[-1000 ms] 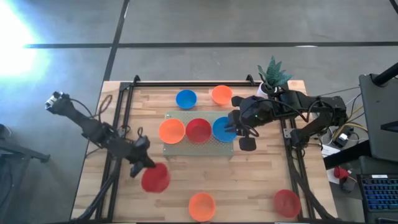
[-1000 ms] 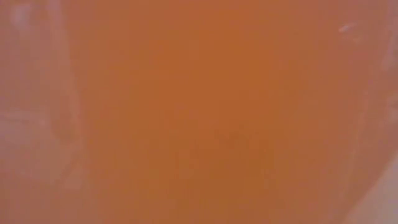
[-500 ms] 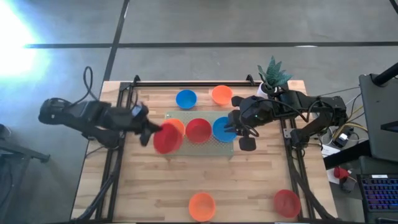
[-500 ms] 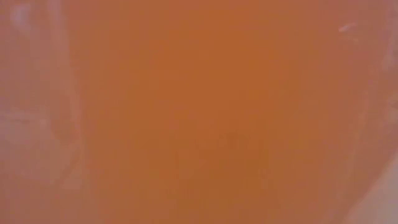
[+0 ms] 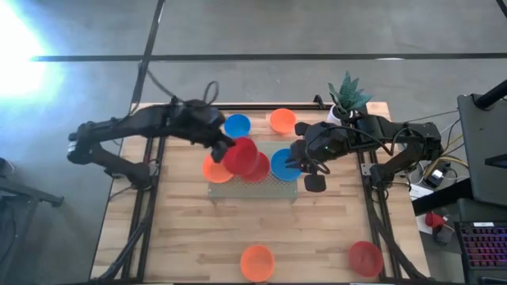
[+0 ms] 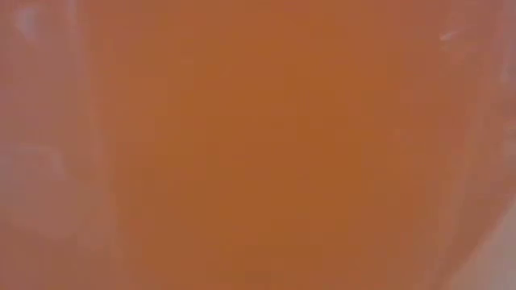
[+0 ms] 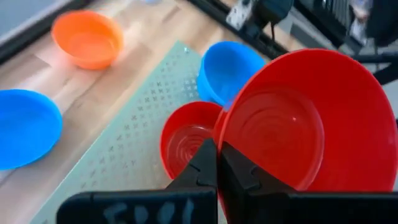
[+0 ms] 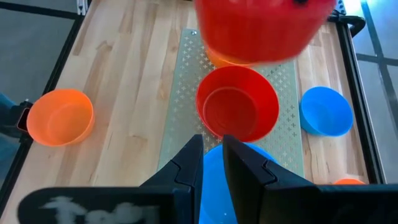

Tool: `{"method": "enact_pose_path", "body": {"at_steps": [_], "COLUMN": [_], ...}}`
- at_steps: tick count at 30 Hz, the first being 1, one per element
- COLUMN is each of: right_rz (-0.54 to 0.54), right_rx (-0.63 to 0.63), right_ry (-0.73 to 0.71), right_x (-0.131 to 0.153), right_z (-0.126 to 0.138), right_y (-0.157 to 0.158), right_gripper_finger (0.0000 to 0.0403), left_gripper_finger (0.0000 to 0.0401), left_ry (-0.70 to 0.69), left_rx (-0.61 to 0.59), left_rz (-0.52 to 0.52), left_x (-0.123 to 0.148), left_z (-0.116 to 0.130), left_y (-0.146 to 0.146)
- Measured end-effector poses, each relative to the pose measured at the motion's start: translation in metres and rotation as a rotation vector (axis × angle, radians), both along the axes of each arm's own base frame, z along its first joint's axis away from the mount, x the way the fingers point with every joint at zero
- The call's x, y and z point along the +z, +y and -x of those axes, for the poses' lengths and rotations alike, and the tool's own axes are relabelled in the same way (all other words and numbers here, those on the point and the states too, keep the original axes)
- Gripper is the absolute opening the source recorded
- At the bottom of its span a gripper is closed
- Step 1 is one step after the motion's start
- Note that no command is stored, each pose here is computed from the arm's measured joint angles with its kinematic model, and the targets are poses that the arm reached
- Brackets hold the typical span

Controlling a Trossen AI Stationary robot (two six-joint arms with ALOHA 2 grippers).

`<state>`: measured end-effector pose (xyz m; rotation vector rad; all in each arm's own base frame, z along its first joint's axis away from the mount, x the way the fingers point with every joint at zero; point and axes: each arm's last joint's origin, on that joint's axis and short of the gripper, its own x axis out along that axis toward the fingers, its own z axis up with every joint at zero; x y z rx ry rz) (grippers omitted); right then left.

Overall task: Pick & Place Mini bowls
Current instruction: Stack the left red bowl on top of the other red bowl on the shelf

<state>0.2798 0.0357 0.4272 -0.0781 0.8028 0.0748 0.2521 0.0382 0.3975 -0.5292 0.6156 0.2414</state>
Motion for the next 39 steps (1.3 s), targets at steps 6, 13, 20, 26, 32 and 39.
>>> {"method": "enact_pose_path", "body": {"at_steps": [6, 13, 20, 26, 32, 39], "right_rz": [0.0, 0.0, 0.0, 0.003, 0.006, 0.006], "right_rx": [0.0, 0.0, 0.0, 0.003, 0.006, 0.006], "right_ry": [0.0, 0.001, 0.001, 0.001, 0.001, 0.001], "right_x": [0.0, 0.0, 0.0, 0.0, 0.0, 0.0], "right_z": [0.0, 0.0, 0.0, 0.0, 0.0, 0.0], "right_y": [0.0, 0.0, 0.0, 0.0, 0.0, 0.0], "right_gripper_finger": [0.0057, 0.0057, 0.0057, 0.0057, 0.0057, 0.0057], "left_gripper_finger": [0.0, 0.0, 0.0, 0.0005, 0.0018, 0.0046], "left_ry": [0.093, 0.203, 0.23, 0.235, 0.235, 0.235], "left_rx": [-0.052, -0.063, -0.07, -0.101, -0.101, -0.101], "left_rz": [0.008, 0.024, 0.021, -0.015, -0.015, -0.014], "left_x": [-0.022, -0.042, -0.049, -0.05, -0.05, -0.05], "left_z": [-0.036, -0.055, -0.06, -0.06, -0.06, -0.06], "left_y": [0.014, 0.022, 0.024, 0.024, 0.024, 0.024]}}
